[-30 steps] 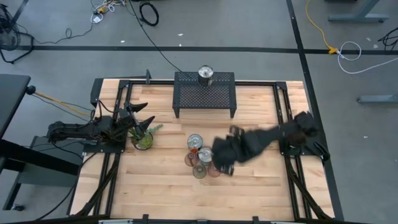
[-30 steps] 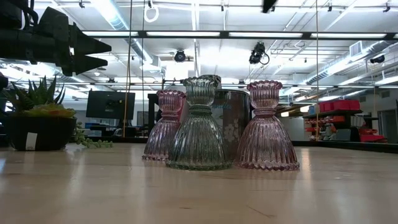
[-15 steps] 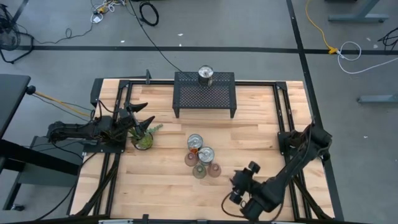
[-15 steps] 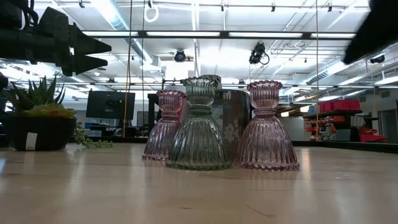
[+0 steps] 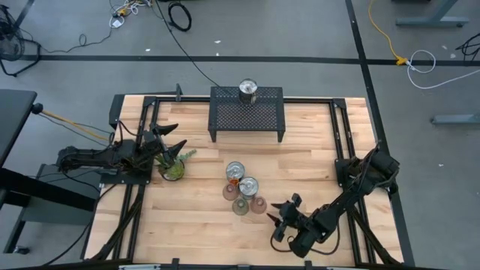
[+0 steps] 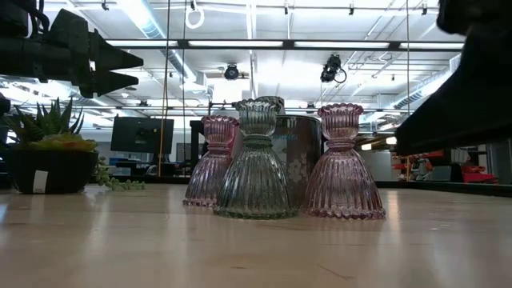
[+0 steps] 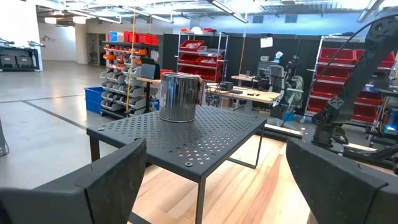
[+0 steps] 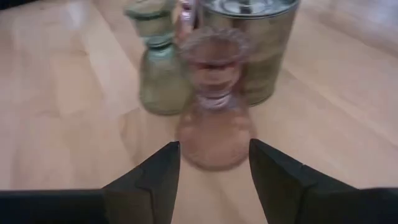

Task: Pick & Place candle stick holders
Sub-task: Put the right pink glass candle holder on the shelf

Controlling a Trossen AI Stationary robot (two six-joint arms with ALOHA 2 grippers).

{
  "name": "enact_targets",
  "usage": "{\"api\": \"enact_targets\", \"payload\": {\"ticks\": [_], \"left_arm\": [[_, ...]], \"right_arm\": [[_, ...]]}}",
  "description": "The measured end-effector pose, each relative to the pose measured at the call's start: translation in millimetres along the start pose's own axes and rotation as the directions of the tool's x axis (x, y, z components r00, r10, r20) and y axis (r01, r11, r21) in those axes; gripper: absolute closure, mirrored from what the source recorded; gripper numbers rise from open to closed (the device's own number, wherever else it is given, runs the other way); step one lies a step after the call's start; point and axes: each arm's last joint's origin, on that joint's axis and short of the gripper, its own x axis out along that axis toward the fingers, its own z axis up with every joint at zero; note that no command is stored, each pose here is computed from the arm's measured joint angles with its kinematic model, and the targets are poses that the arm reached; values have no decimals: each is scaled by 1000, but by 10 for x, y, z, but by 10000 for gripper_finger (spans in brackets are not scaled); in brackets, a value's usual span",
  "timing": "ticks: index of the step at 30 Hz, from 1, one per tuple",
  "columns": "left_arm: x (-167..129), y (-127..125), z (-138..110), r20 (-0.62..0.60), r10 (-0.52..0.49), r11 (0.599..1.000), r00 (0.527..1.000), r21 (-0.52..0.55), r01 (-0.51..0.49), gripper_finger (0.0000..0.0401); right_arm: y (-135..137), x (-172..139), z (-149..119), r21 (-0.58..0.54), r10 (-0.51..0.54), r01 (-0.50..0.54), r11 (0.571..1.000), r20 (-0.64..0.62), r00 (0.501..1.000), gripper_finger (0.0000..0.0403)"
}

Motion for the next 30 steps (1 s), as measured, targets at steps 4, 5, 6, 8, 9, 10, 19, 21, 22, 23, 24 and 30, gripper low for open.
{"api": "enact_targets", "payload": {"ticks": [4,5,6,8,9,10,19,21,22,23,24,30], "left_arm": [[0,0,-1,0,0,1000,1000,1,0,16],[0,0,-1,0,0,1000,1000,1,0,16],[0,0,0,0,0,1000,1000,0,0,16],[0,0,0,0,0,1000,1000,1,0,16],[0,0,-1,0,0,1000,1000,1,0,16],[0,0,0,0,0,1000,1000,0,0,16],[0,0,0,0,0,1000,1000,1,0,16],[0,0,-1,0,0,1000,1000,1,0,16],[0,0,-1,0,0,1000,1000,1,0,16],[0,0,-1,0,0,1000,1000,1,0,16],[0,0,0,0,0,1000,1000,1,0,16],[0,0,0,0,0,1000,1000,1,0,16]], "right_arm": [[-32,77,31,3,-10,10,1000,10,1000,211],[-29,97,47,10,-6,6,1000,19,1000,211],[-19,113,66,10,-2,1,1000,32,999,211],[7,136,107,15,9,-10,1000,63,998,211],[19,148,127,9,16,-16,1000,72,997,211],[32,160,148,2,23,-23,1000,81,996,211],[20,325,215,-16,18,-17,1000,86,996,204],[9,376,197,-19,16,-14,1000,72,997,195],[4,402,186,-20,10,-9,1000,71,997,190],[5,420,179,-15,10,-9,1000,73,997,183],[9,435,185,-14,12,-11,1000,77,997,176],[-8,490,214,-5,-3,4,1000,90,996,151]]}}
